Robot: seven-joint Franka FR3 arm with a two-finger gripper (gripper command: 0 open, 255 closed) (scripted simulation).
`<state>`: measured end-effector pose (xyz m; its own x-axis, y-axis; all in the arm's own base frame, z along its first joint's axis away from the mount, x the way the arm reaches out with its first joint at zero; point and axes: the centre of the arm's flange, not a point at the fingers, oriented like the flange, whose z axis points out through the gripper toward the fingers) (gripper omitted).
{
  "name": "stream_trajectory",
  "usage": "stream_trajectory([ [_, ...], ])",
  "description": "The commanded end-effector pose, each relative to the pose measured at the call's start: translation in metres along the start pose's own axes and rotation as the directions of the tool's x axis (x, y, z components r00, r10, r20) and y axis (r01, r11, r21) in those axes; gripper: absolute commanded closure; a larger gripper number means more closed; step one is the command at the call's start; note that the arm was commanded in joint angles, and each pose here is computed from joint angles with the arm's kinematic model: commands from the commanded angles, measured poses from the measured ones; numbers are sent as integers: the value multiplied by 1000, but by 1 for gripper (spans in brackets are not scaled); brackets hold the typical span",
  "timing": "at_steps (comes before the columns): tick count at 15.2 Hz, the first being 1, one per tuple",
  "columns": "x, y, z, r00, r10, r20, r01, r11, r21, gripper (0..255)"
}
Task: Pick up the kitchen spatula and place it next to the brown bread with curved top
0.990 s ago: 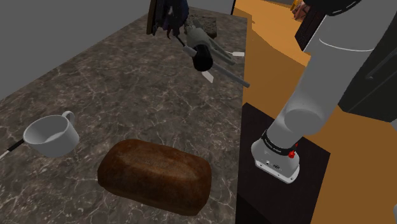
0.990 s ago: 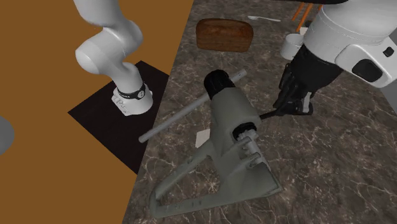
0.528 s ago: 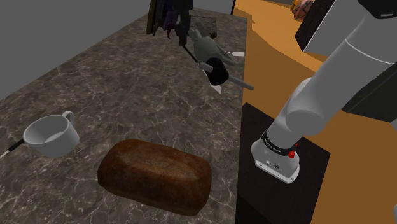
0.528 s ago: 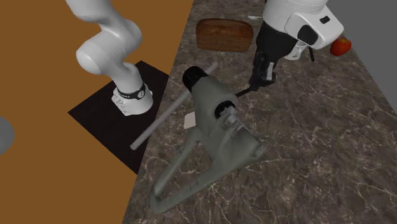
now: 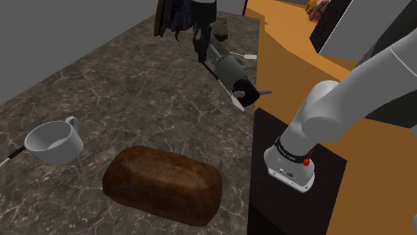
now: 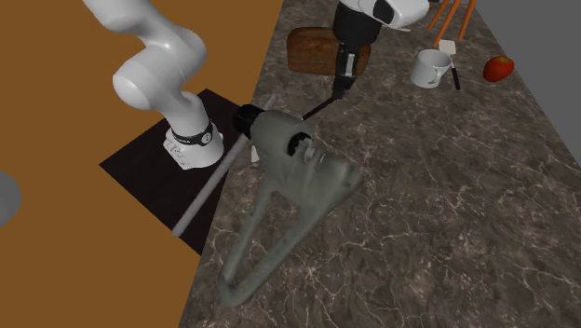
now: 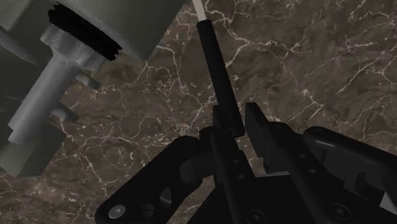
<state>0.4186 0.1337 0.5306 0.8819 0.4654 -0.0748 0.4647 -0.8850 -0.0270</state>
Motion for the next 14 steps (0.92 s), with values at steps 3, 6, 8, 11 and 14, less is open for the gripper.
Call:
stream_trajectory([
  [3,-32,-42,5,1000,2,5,-2,1000,0,255],
  [6,-56,-73,8,1000,2,5,-2,1000,0,255],
  [8,-71,-95,10,1000,2,5,-2,1000,0,255],
  [11,-95,-126,12,1000,2,5,-2,1000,0,255],
  [14,-118,-158,15,1000,2,5,-2,1000,0,255],
])
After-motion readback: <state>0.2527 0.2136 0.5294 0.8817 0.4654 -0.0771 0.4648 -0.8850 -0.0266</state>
